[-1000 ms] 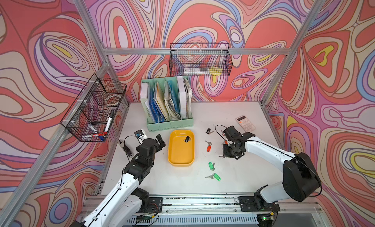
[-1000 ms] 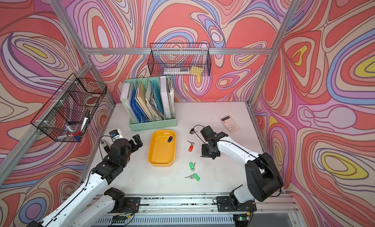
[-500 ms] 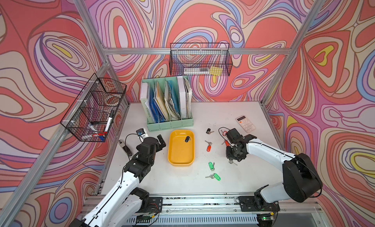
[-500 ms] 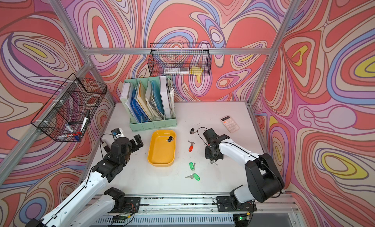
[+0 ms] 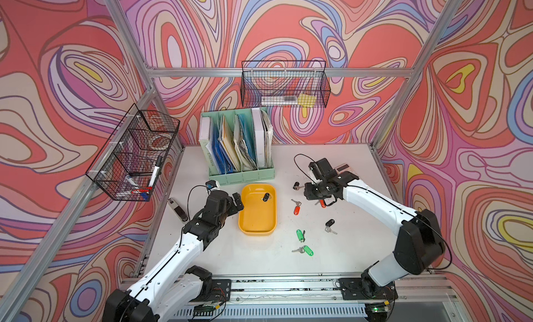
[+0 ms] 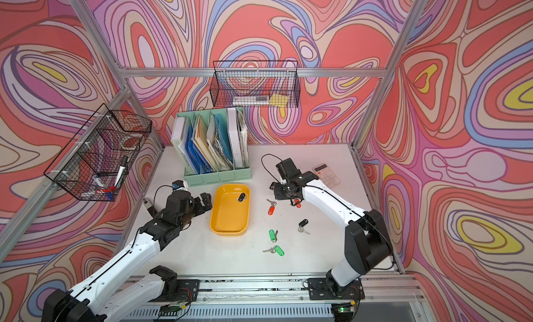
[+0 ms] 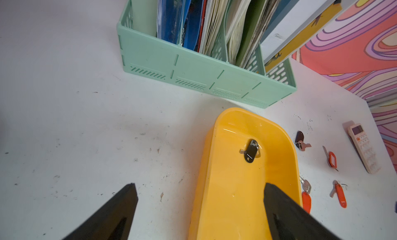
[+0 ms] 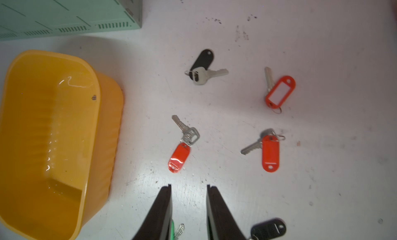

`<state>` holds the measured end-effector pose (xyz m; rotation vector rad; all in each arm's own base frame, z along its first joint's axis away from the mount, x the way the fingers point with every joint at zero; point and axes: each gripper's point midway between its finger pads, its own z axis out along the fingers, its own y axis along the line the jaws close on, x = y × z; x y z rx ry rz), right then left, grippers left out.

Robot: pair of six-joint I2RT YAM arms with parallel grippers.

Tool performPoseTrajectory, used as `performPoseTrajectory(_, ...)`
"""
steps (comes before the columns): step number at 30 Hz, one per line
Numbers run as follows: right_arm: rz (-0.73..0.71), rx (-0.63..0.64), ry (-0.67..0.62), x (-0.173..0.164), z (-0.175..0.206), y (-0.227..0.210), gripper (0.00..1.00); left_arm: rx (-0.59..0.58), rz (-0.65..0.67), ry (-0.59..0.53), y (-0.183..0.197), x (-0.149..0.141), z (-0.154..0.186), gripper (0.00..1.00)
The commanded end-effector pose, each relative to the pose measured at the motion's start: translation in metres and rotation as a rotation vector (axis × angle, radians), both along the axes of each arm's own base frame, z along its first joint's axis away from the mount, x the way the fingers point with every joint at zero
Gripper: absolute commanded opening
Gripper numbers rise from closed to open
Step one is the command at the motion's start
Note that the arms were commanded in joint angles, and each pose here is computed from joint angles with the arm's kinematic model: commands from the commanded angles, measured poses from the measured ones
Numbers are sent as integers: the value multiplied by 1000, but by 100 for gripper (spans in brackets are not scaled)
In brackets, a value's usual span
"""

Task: Take the keys out of the storage box
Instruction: Place the key at the center of the board, then pick up the key from the storage box.

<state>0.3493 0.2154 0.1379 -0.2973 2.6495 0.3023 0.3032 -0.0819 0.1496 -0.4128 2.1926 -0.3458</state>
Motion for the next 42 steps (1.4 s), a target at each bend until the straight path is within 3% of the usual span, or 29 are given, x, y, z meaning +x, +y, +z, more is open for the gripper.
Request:
performPoseTrajectory(1,113,-39,-19,3,-4,36,32,-86,-54,31,-18,2,-1,95)
performPoseTrajectory(8,238,-82,-36,13,-13,100,32,-172,-86,158,-32,-14,-34,89)
performPoseTrajectory(16,287,-131,-47,34,-27,137,32,-220,-70,275,-32,-38,-72,87)
performPoseTrajectory(25,325,-238,-41,54,-59,147,31,-300,-75,323,-43,-43,-87,84)
performPoseTrajectory(33,344,-289,-25,58,-81,150,30,-279,-43,357,-37,-47,-94,99)
performPoseTrajectory(42,350,-339,-10,59,-95,148,25,-198,85,448,-12,-63,-110,99)
